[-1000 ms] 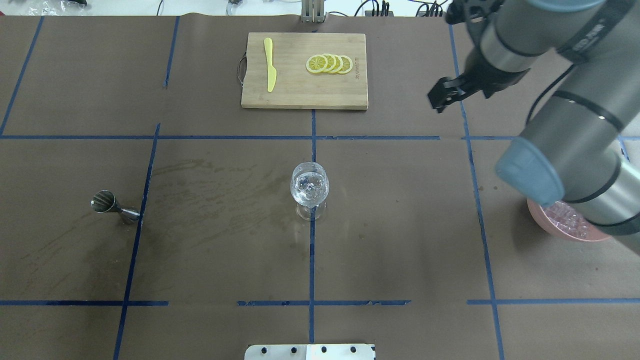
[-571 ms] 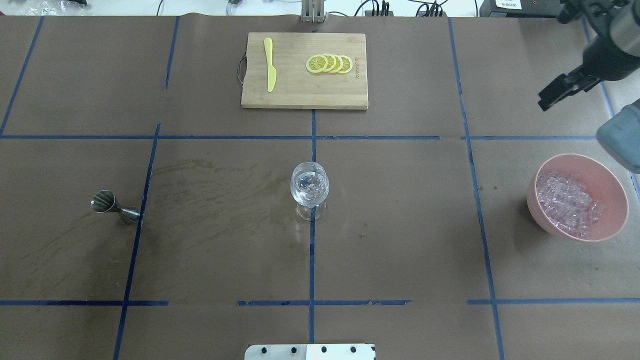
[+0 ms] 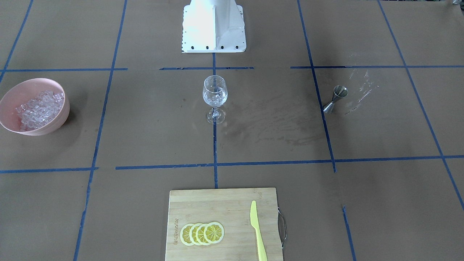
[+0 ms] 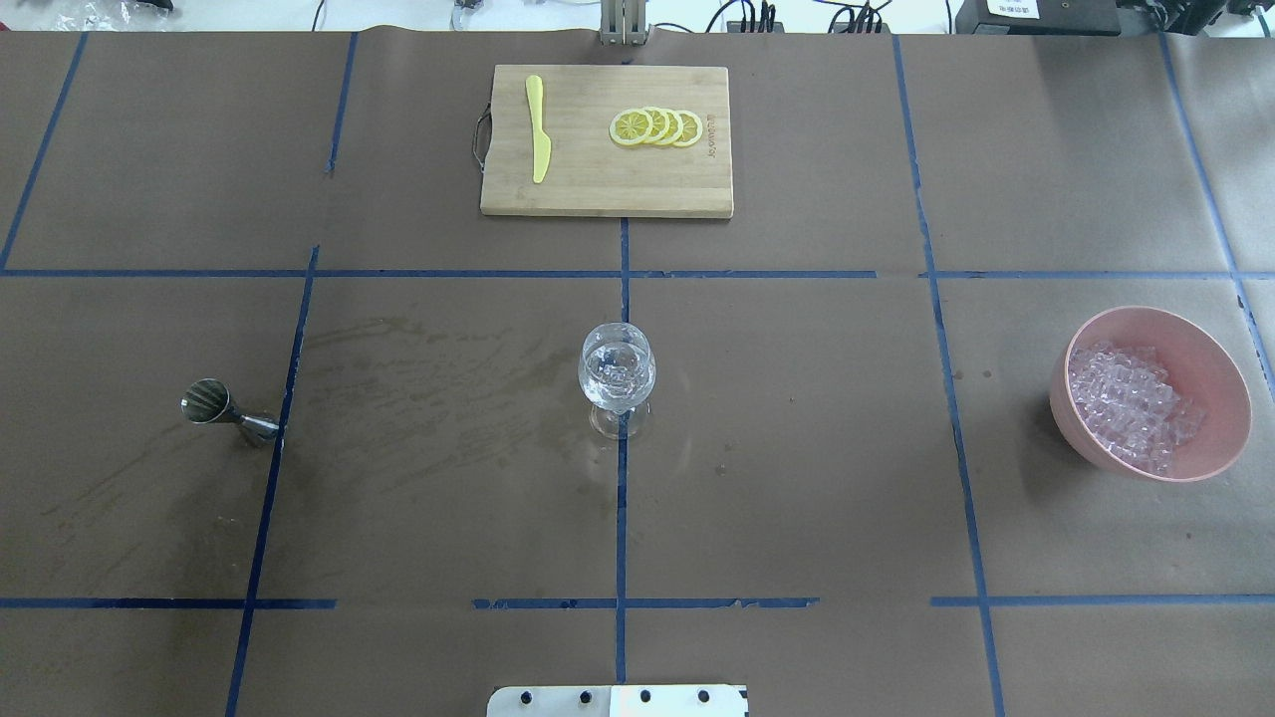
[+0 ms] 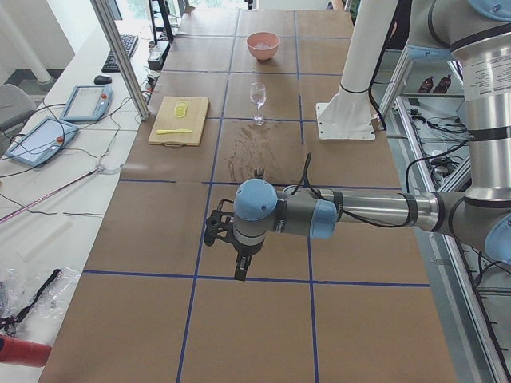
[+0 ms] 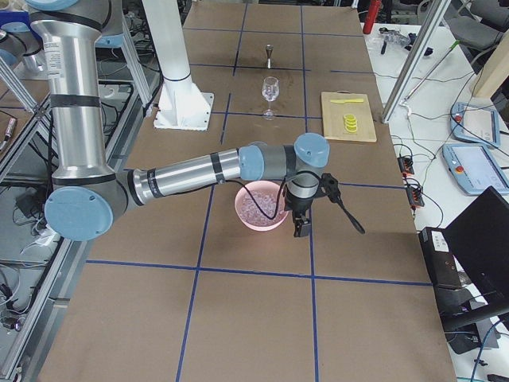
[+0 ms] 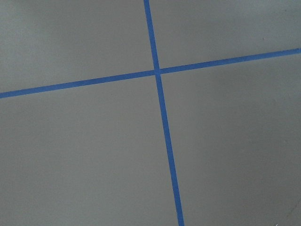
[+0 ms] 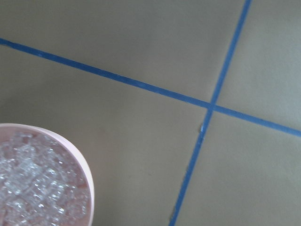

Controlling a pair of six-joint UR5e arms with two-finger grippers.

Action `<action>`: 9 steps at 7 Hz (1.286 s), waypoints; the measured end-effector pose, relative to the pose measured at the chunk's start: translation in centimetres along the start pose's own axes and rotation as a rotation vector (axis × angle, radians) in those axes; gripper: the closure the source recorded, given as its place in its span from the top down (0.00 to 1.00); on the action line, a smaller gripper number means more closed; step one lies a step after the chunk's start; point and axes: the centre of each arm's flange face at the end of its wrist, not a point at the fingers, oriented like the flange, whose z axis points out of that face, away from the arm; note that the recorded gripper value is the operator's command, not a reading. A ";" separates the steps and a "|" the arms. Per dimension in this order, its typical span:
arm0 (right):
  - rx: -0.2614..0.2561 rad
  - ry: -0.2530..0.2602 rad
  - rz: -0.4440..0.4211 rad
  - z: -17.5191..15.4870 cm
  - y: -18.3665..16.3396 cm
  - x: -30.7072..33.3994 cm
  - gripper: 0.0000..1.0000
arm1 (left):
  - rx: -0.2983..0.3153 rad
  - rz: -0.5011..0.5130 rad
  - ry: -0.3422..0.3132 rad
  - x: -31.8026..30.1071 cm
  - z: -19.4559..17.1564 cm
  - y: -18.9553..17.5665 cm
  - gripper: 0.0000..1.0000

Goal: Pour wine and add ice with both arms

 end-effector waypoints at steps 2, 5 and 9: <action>-0.011 -0.006 0.075 2.5 3.4 4.8 1.00 | -0.001 -0.001 0.003 0.0 0.0 0.1 1.00; 0.004 -0.006 0.113 3.2 5.7 7.2 1.00 | -0.003 -0.002 0.002 0.0 0.1 0.2 1.00; 0.008 -0.009 0.108 3.2 5.9 7.3 1.00 | -0.006 -0.005 0.001 -0.1 0.2 0.3 1.00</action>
